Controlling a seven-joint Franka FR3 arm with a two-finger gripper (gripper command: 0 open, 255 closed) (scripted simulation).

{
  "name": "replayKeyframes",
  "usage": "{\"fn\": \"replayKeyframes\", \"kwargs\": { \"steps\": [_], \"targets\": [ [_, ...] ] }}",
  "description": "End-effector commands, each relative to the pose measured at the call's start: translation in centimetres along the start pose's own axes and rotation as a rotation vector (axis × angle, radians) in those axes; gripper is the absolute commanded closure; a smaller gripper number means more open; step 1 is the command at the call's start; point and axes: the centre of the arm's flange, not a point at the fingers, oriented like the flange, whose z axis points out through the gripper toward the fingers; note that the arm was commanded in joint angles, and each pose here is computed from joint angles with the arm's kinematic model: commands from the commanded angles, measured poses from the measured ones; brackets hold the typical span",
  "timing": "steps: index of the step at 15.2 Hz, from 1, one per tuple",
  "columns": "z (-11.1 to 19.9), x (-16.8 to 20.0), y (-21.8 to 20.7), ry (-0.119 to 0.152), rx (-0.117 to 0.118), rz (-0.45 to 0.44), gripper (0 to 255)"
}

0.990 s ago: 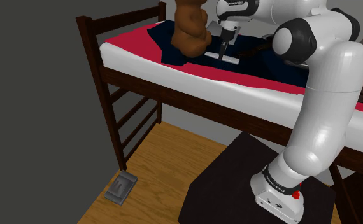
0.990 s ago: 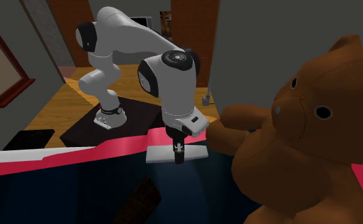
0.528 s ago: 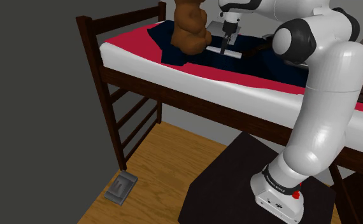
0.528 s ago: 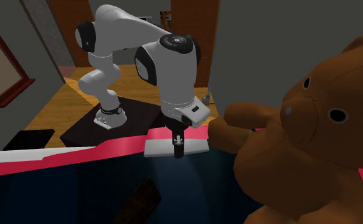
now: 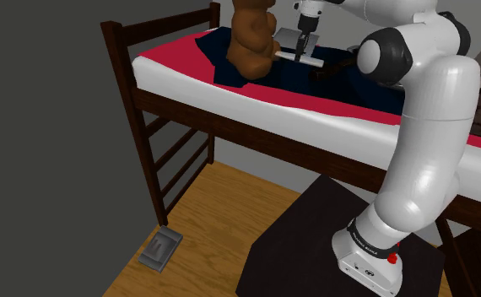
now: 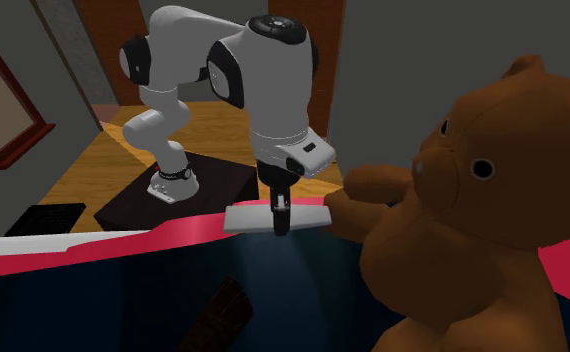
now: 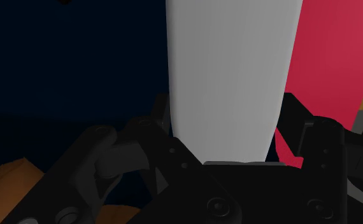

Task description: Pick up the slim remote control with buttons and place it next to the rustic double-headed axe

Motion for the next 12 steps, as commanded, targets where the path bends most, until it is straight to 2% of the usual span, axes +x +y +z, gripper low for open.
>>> {"fn": "replayKeyframes", "kwargs": {
  "steps": [1, 12],
  "targets": [
    [-1.0, -0.1, -0.1, 0.000, 0.000, 0.000, 255],
    [-6.8, -0.1, 0.0, 0.000, 0.000, 0.000, 255]
  ]
}}
